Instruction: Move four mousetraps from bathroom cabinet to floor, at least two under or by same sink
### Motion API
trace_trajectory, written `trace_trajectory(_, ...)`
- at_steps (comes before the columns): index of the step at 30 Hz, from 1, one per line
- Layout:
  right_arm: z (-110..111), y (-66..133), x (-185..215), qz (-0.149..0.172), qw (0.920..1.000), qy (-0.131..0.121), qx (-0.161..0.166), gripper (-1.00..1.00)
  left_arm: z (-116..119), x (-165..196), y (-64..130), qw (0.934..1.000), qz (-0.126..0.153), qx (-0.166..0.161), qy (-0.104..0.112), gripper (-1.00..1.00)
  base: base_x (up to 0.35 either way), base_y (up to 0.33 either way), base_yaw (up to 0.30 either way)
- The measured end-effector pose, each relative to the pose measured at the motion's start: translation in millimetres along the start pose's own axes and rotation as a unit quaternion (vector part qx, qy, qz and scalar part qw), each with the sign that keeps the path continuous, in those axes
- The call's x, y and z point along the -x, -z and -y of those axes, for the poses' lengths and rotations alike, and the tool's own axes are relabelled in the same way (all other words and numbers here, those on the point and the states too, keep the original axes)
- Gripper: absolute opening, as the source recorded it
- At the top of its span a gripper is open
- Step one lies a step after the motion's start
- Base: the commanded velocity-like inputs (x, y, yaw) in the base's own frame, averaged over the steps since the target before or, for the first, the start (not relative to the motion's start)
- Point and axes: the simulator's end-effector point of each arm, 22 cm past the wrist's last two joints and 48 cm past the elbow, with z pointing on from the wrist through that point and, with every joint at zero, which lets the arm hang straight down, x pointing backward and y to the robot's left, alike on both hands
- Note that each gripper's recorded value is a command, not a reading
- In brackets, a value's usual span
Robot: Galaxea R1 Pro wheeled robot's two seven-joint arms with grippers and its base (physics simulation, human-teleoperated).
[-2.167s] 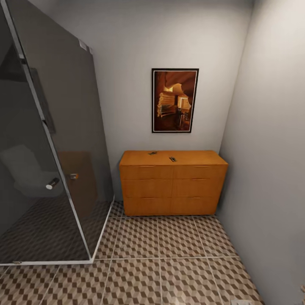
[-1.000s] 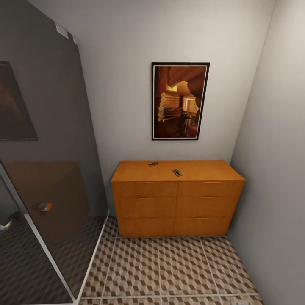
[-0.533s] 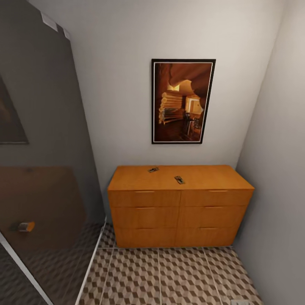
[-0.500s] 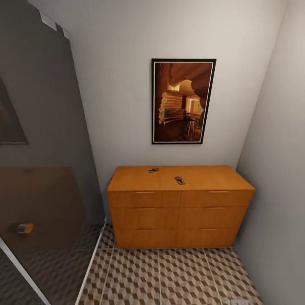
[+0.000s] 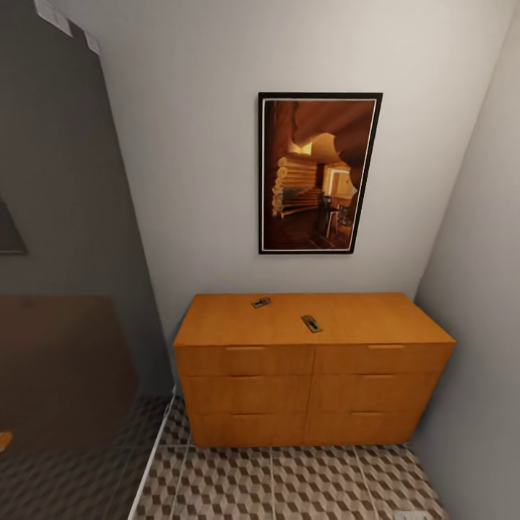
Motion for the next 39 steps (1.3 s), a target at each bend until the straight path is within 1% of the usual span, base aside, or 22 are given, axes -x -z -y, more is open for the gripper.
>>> trace_trajectory(7,-0.3,-0.4,0.4,0.000,1.0000,0.002,0.001,1.00,0.8,0.5,-0.3,1.0000,0.001,-0.001,0.000,1.00,0.177,0.000,0.000)
trace_trajectory(22,1.9,-0.8,2.0,0.002,1.0000,0.007,-0.003,1.00,4.0,0.6,-0.2,1.0000,0.001,-0.002,0.004,1.00,0.016,0.000,0.000)
trace_trajectory(25,0.4,-2.1,9.6,0.010,0.9999,0.008,0.000,1.00,4.5,1.5,-0.4,1.0000,0.002,-0.002,0.005,1.00,0.000,0.000,0.000)
trace_trajectory(29,-0.7,-5.9,38.5,0.040,0.9992,0.008,0.002,1.00,5.9,5.1,-1.5,1.0000,0.006,-0.004,0.004,1.00,0.000,0.000,0.000)
trace_trajectory(30,-1.3,-7.7,60.1,0.063,0.9980,0.008,0.002,1.00,7.8,12.6,-3.7,0.9999,0.013,-0.006,0.004,1.00,0.000,0.000,0.000)
trace_trajectory(34,-1.9,-8.1,105.9,0.110,0.9939,0.009,0.003,1.00,15.2,41.8,-10.6,0.9990,0.043,-0.009,0.008,1.00,0.000,0.000,0.000)
trace_trajectory(35,-2.0,-6.8,127.6,0.131,0.9914,0.009,0.003,1.00,19.7,57.8,-14.4,0.9984,0.055,-0.011,0.011,1.00,0.000,0.000,0.000)
trace_trajectory(37,-1.9,-4.6,150.0,0.152,0.9883,0.009,0.002,1.00,23.0,72.0,-18.3,0.9980,0.060,-0.011,0.014,1.00,0.000,0.000,0.000)
trace_trajectory(39,-1.6,-2.0,169.9,0.169,0.9855,0.008,0.002,1.00,26.2,85.0,-22.3,0.9981,0.060,-0.011,0.015,1.00,0.000,0.000,0.000)
